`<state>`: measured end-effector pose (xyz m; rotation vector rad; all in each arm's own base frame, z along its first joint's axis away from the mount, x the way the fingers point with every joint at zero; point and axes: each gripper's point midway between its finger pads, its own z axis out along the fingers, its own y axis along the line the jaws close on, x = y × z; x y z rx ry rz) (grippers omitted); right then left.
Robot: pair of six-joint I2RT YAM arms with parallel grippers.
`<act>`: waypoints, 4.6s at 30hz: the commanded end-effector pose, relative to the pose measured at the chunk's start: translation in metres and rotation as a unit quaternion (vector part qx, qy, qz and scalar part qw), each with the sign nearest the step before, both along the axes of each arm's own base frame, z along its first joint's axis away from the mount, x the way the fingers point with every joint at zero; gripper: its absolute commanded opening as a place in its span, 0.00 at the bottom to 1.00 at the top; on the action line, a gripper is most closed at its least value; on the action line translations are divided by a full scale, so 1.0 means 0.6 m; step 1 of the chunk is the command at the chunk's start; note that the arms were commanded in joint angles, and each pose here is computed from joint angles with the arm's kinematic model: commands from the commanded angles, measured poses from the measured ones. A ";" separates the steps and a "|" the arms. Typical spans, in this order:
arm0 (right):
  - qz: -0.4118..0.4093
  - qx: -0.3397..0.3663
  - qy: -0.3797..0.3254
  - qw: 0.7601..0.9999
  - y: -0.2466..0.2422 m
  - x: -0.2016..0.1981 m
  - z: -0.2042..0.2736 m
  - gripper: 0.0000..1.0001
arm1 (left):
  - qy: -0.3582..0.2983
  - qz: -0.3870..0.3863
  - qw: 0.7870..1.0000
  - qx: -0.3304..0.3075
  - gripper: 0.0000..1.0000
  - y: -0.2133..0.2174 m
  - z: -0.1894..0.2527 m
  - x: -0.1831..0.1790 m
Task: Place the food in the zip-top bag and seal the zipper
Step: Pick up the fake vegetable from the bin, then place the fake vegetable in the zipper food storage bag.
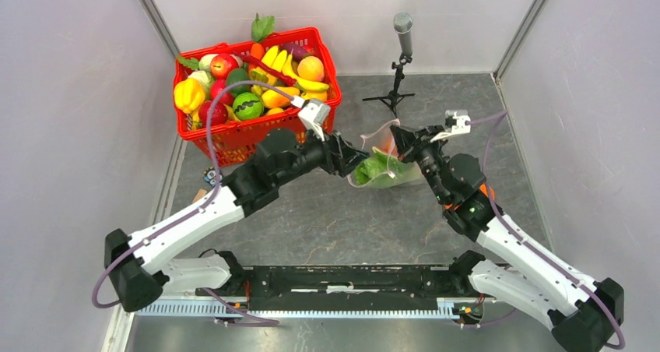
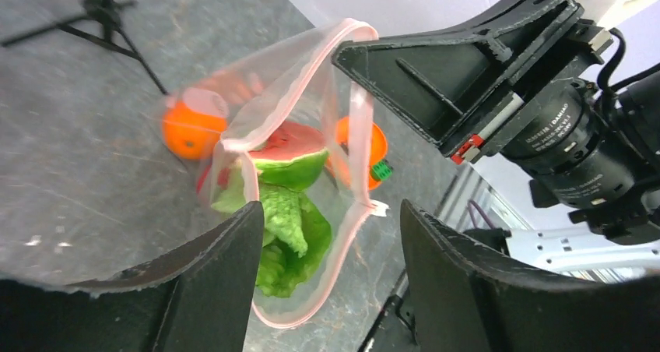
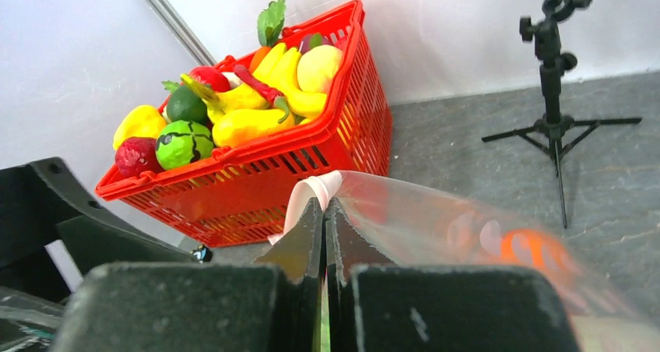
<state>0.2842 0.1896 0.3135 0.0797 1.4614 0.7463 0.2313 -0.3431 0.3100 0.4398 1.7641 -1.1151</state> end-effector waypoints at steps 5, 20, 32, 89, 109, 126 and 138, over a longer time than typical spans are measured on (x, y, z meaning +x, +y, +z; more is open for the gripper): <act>-0.019 -0.002 -0.038 0.999 -0.015 -0.006 0.032 0.00 | -0.075 0.189 0.976 0.082 0.78 0.147 0.062 0.106; 0.070 -0.027 -0.018 0.997 0.046 -0.015 0.006 0.00 | -0.054 0.302 0.945 0.114 0.82 0.249 0.122 0.241; 0.086 -0.015 -0.028 0.996 0.055 -0.019 0.017 0.00 | 0.053 0.431 0.895 0.101 0.76 0.250 0.037 0.384; 0.066 -0.005 -0.015 0.998 0.042 -0.016 -0.012 0.02 | 0.026 0.454 0.887 0.078 0.02 0.259 0.020 0.412; 0.066 -0.002 -0.021 0.998 0.040 -0.019 -0.005 0.02 | -0.057 0.158 0.983 0.072 0.02 0.191 0.058 0.189; 0.060 -0.005 -0.025 0.998 0.038 -0.016 0.005 0.02 | -0.015 0.001 0.993 0.115 0.02 0.219 0.021 -0.021; 0.043 -0.014 -0.019 0.999 0.037 -0.001 0.000 0.02 | 0.003 -0.061 0.990 0.126 0.02 0.257 0.062 -0.147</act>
